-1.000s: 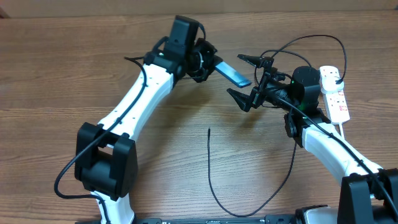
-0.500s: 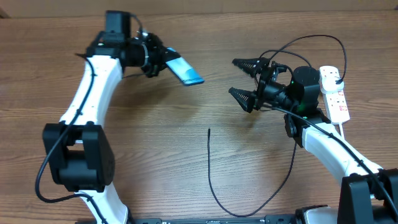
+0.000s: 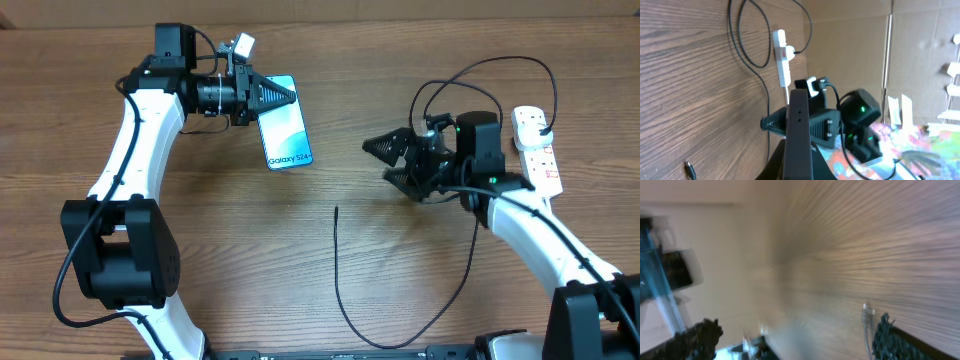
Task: Plug charger to phone and switch on socket
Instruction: 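Lower the right gripper onto the black cable's connector end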
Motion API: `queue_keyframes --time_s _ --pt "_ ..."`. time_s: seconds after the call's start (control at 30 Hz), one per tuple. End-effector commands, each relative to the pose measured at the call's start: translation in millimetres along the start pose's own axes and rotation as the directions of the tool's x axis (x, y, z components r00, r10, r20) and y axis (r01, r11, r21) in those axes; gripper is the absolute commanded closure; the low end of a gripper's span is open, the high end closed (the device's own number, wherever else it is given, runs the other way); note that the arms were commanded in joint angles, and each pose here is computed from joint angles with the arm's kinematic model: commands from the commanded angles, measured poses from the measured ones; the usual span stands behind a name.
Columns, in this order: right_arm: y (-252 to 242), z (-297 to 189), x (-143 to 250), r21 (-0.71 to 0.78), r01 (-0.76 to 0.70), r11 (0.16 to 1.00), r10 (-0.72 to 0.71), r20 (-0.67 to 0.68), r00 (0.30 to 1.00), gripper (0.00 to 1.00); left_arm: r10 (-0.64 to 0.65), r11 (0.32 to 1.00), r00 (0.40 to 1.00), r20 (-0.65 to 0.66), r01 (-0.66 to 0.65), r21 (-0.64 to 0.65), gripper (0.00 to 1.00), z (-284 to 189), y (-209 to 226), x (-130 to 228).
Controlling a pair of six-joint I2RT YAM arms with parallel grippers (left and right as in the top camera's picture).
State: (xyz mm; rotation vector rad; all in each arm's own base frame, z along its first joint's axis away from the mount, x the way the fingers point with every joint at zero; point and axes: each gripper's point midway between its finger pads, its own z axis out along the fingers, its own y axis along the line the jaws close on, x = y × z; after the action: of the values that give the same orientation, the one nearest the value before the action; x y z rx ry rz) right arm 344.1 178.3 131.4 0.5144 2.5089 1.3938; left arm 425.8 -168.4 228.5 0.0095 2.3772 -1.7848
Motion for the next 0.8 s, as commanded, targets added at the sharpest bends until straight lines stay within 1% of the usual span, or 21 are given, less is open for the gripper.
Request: queue_keyframes --time_s 0.0,0.03,0.13,0.27,0.3,0.33,0.37,0.5,0.63,0.77 --pt "6 -12 -27 0.19 0.217 0.957 -0.239 0.098 0.966 0.0 0.094 0.992 0.996 0.009 -0.094 0.088 0.96 -12 -12 -4" --pt "4 -15 -27 0.274 0.238 0.932 -0.272 0.096 0.957 0.0 0.096 0.992 0.995 0.022 -0.097 0.086 0.95 -17 -11 -7" --pt "-1 -10 -17 0.394 0.271 0.878 -0.325 0.076 0.943 0.0 0.056 0.995 0.997 0.05 -0.06 0.08 0.95 -29 -6 -13" --pt "-4 6 10 0.499 0.348 0.794 -0.413 0.022 0.911 0.0 0.033 0.996 0.995 0.098 -0.04 0.074 0.96 -51 1 -22" --pt "-6 10 21 0.534 0.374 0.759 -0.438 -0.006 0.899 0.0 0.026 0.997 0.994 0.106 -0.034 0.074 0.96 -55 2 -23" --pt "-7 12 27 0.545 0.386 0.744 -0.448 -0.022 0.894 0.0 0.019 0.996 0.994 0.112 -0.028 0.08 0.96 -59 2 -24" --pt "-11 16 41 0.572 0.402 0.715 -0.455 -0.055 0.889 0.0 0.017 0.996 0.993 0.117 -0.027 0.087 0.95 -63 2 -24" --pt "-25 31 66 0.619 0.415 0.667 -0.447 -0.113 0.887 0.0 0.016 0.996 0.993 0.12 -0.027 0.086 0.95 -64 3 -25" --pt "-42 48 79 0.641 0.416 0.645 -0.414 -0.164 0.895 0.0 0.013 0.996 0.993 0.119 -0.024 0.086 0.95 -64 3 -24" --pt "-56 66 83 0.65 0.416 0.636 -0.399 -0.184 0.898 0.0 0.013 0.996 0.993 0.12 -0.023 0.083 0.96 -64 3 -25"
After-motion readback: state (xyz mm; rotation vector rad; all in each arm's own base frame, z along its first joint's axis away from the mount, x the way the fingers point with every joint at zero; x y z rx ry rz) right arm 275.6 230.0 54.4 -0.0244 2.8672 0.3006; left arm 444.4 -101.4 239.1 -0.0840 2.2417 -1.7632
